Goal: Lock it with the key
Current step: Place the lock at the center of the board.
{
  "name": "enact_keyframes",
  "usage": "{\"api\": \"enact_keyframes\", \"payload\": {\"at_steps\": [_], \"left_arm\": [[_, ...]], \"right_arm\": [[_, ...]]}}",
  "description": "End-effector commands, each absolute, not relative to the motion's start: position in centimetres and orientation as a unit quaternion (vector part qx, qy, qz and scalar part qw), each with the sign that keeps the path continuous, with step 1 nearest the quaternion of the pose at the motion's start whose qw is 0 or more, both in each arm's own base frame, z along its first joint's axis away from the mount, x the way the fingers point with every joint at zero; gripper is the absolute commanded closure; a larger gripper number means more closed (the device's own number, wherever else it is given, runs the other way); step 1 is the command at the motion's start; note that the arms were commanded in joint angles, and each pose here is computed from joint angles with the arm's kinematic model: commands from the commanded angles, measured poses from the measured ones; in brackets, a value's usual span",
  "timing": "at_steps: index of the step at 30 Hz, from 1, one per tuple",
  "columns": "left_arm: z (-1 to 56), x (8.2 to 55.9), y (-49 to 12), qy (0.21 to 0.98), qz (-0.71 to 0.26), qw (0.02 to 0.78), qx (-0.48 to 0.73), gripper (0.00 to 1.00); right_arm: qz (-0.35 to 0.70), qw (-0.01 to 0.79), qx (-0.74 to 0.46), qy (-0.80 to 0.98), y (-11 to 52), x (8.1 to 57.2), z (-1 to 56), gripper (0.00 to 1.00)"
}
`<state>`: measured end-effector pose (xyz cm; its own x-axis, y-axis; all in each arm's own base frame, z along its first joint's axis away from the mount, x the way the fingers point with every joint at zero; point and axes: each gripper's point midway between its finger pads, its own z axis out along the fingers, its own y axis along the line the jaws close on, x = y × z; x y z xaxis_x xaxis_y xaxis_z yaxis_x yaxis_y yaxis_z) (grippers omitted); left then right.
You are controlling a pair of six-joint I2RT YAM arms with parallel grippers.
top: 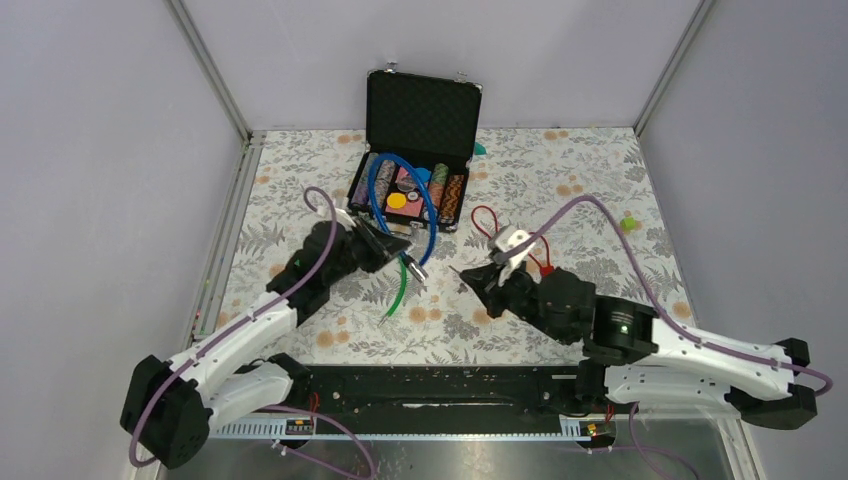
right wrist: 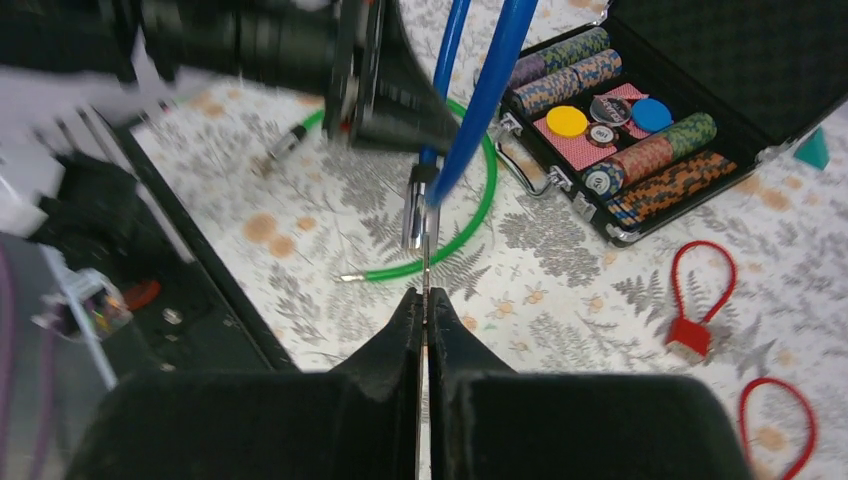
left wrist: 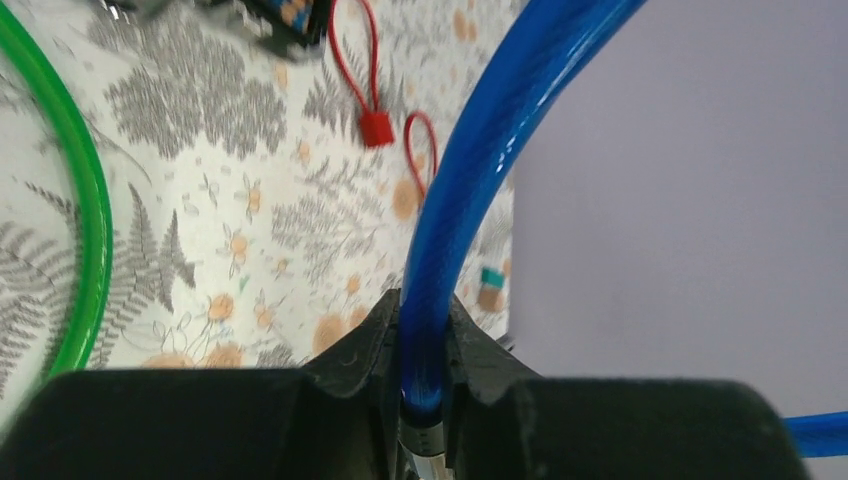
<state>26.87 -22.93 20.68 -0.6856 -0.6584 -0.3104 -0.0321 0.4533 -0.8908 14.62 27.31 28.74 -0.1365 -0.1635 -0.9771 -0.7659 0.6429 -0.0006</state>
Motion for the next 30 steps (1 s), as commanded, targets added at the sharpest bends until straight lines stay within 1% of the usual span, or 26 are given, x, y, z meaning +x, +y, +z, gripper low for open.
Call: {"api": "enact_keyframes", "payload": {"at_steps": [1, 5, 10, 13, 16, 22, 26, 30], "left_arm": [[21.3, 26.1, -25.8, 0.769, -0.479, 0.388, -0.169, 1.00], [17.3, 25.0, -29.2, 0.807, -0.434, 0.375, -0.139, 1.00], [12.5, 24.3, -33.8, 0.835, -0.426, 0.328, -0.117, 1.00], [10.0, 23.4, -36.5, 0.854, -0.420, 0.295, -0.092, 1.00], [8.4, 22.5, -38.1, 0.866, -0.406, 0.280, -0.079, 1.00], [5.2, 21.6, -38.4, 0.888, -0.364, 0.269, -0.082, 1.00], [3.7, 21.2, -37.8, 0.896, -0.347, 0.262, -0.092, 1.00], [3.1, 21.1, -37.1, 0.901, -0.331, 0.265, -0.095, 1.00]], "right_arm": [[0.336, 0.576, -0.193, 0.720, 25.0, 14.5, 32.0, 1.00], [0.336, 0.578, -0.125, 0.733, 22.2, 14.9, 31.4, 1.00], [0.348, 0.586, -0.062, 0.729, 19.2, 15.1, 31.6, 1.00], [0.333, 0.584, -0.043, 0.739, 18.2, 15.3, 30.9, 1.00], [0.303, 0.581, -0.031, 0.755, 17.7, 15.8, 29.6, 1.00], [0.238, 0.568, 0.004, 0.788, 16.5, 16.7, 26.2, 1.00], [0.208, 0.559, 0.002, 0.802, 16.5, 17.1, 23.8, 1.00], [0.187, 0.522, 0.009, 0.832, 17.0, 18.1, 20.2, 1.00]]}}
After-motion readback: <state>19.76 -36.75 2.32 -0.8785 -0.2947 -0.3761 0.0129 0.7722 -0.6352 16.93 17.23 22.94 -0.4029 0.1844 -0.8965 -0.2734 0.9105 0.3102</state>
